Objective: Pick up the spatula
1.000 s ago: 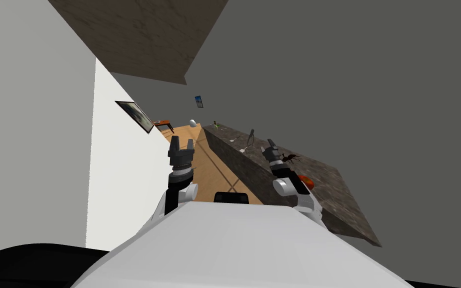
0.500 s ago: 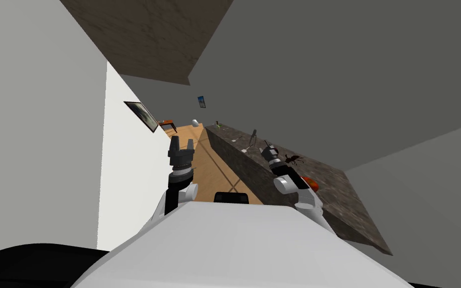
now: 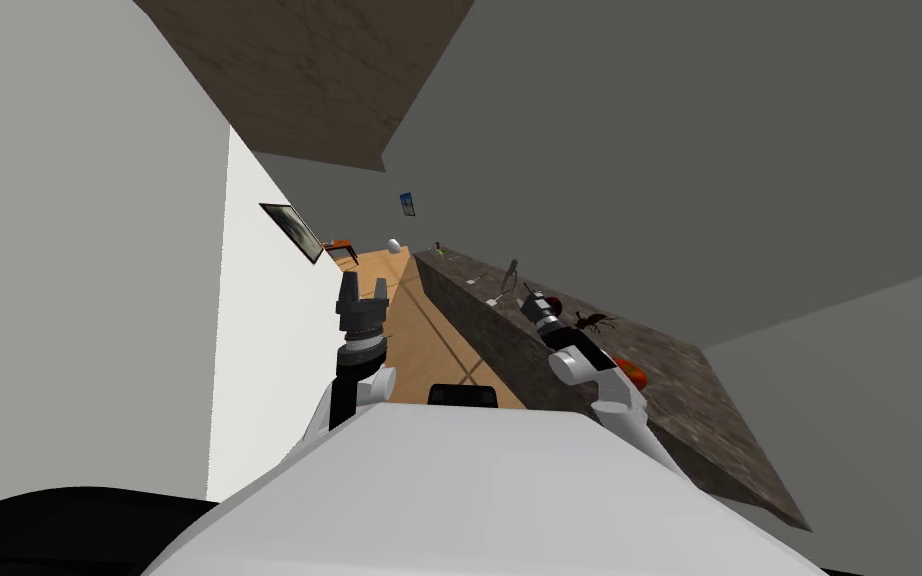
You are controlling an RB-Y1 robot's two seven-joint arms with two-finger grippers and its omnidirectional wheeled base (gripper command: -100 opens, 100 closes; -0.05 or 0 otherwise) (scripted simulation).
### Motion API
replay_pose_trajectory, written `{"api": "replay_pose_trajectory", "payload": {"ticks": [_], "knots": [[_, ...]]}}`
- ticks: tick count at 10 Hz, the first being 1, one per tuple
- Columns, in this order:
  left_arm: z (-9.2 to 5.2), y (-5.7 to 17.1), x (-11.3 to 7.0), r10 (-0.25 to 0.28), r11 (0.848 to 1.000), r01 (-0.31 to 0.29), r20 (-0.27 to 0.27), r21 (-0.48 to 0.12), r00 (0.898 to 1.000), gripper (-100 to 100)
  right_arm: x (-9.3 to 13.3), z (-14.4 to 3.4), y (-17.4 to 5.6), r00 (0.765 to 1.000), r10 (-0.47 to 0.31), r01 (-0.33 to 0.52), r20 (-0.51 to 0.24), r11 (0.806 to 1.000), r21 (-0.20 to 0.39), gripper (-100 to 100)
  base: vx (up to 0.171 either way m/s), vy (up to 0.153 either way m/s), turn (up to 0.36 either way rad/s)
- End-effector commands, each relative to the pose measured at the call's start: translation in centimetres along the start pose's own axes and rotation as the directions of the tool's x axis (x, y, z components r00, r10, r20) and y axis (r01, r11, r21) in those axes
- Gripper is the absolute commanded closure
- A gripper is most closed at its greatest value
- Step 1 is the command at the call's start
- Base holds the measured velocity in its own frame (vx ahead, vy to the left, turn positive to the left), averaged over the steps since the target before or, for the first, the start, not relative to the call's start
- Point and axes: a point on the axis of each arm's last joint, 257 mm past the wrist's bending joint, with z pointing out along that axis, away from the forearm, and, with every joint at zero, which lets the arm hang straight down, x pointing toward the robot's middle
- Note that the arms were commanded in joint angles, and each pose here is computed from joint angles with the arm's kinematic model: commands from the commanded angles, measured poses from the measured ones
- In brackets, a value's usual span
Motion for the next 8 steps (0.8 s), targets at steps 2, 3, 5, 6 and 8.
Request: {"api": "replay_pose_trajectory", "payload": {"ticks": [2,3,5,6,8], "knots": [[0.0,0.0,0.0,0.0,1.0,0.0,0.0,0.0,1.0,0,-0.1,0.2,-1.4,1.0,-0.01,0.01,-0.007,0.998,0.061,-100,0.012,0.018,0.019],[0.0,0.0,0.0,0.0,1.0,0.0,0.0,0.0,1.0,0,-0.2,0.5,-2.0,0.999,-0.03,0.032,-0.022,0.995,0.098,-100,0.016,0.03,0.08],[0.0,0.0,0.0,0.0,1.0,0.0,0.0,0.0,1.0,0,-0.2,0.4,-3.0,0.999,-0.03,0.033,-0.022,0.99,0.135,-100,0.017,0.018,0.022],[0.0,0.0,0.0,0.0,1.0,0.0,0.0,0.0,1.0,0,-0.4,0.6,-3.5,0.998,-0.053,0.058,-0.036,0.985,0.165,-100,0.025,0.032,0.095],[0.0,0.0,0.0,0.0,1.0,0.0,0.0,0.0,1.0,0,-0.4,0.4,-4.6,0.998,-0.052,0.059,-0.037,0.976,0.208,-100,0.021,0.019,0.012]]}}
